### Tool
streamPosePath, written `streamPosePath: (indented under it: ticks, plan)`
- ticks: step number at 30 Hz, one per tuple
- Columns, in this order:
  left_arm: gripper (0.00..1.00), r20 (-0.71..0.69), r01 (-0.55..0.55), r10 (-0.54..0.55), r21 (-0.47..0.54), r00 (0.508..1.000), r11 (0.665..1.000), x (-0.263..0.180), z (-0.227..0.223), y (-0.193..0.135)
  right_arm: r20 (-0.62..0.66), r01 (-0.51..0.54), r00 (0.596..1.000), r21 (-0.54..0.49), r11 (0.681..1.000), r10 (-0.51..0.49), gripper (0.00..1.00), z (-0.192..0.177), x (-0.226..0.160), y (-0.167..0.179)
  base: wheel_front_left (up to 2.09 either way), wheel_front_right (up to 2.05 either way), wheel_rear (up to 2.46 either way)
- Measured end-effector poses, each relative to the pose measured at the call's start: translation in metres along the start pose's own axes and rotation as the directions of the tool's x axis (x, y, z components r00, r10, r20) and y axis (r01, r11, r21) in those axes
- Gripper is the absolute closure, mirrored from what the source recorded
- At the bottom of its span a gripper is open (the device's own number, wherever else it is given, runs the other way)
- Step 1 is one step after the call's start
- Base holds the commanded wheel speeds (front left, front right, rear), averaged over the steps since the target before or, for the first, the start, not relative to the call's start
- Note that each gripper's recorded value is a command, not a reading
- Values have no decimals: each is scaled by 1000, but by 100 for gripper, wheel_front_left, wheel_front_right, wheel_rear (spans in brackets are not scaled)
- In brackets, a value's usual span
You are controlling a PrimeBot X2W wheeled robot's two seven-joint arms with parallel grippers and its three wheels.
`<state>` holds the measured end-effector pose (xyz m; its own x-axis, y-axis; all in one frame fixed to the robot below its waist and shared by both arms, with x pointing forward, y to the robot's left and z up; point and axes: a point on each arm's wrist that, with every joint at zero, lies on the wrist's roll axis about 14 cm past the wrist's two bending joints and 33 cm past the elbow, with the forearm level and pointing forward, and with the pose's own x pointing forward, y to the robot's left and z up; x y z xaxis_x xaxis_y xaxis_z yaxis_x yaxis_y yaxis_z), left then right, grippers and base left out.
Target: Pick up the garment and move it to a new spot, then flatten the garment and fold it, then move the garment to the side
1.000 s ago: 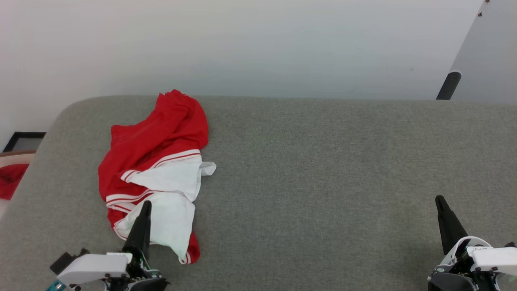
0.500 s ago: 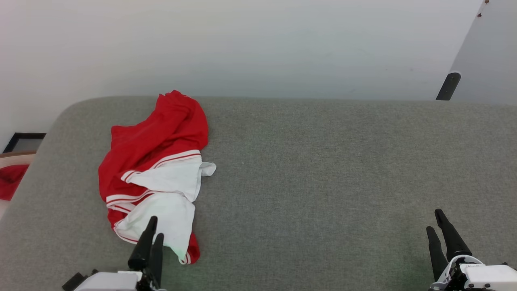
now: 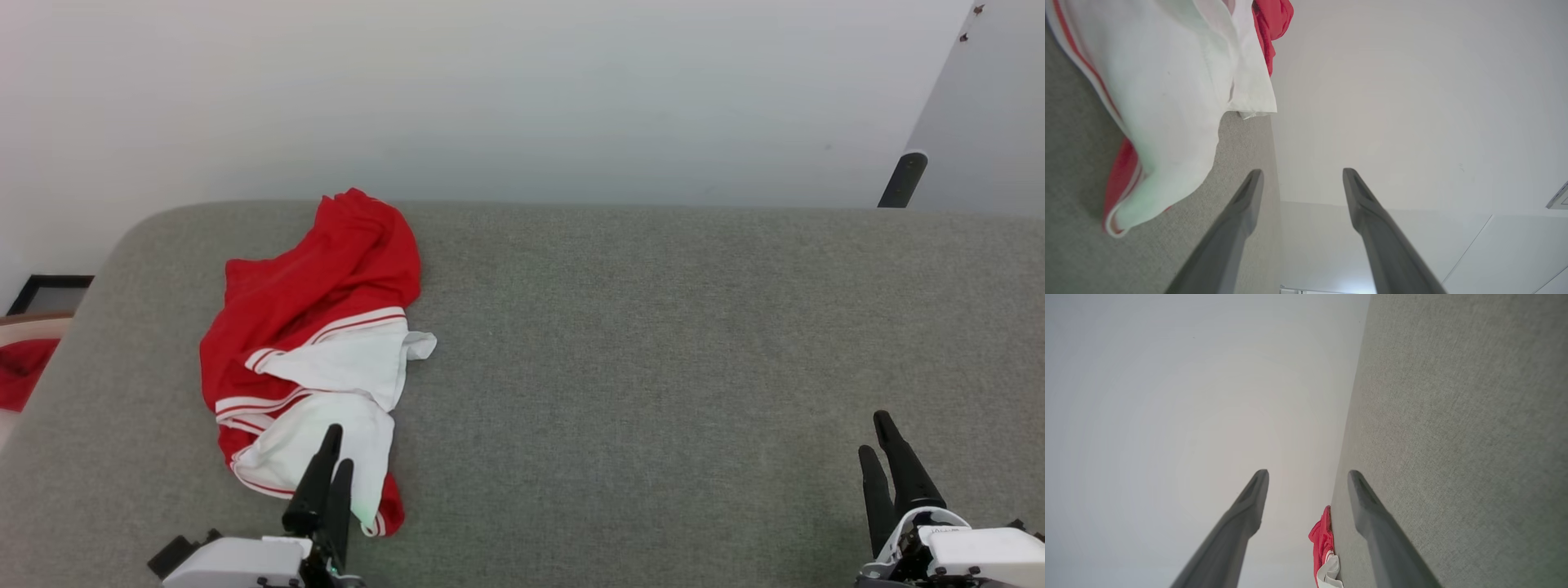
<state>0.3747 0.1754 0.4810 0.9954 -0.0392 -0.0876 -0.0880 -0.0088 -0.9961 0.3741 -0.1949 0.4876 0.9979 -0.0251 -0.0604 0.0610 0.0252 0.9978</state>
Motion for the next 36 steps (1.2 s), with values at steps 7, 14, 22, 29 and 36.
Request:
streamPosePath:
  ticks: [7,14,22,29,36]
  plan:
    - [0,-7,10,-10,18,1000,1000,1,-6,-5,10,-17,1000,-42,999,17,0,-1,0,6,0,0,0]
    - [0,-13,25,-24,79,1000,997,2,-9,-10,23,-27,999,-101,994,30,0,1,-2,9,0,0,0]
    - [0,0,17,-17,230,1000,973,3,-8,-13,32,-38,998,-258,965,48,0,3,-3,14,0,0,0]
    - [0,5,6,-9,406,1000,914,5,-7,-15,37,-48,997,-385,922,67,0,3,-5,18,0,0,0]
    - [0,28,2,-25,617,999,787,5,-4,-22,34,-68,994,-526,848,101,0,2,-5,26,0,0,0]
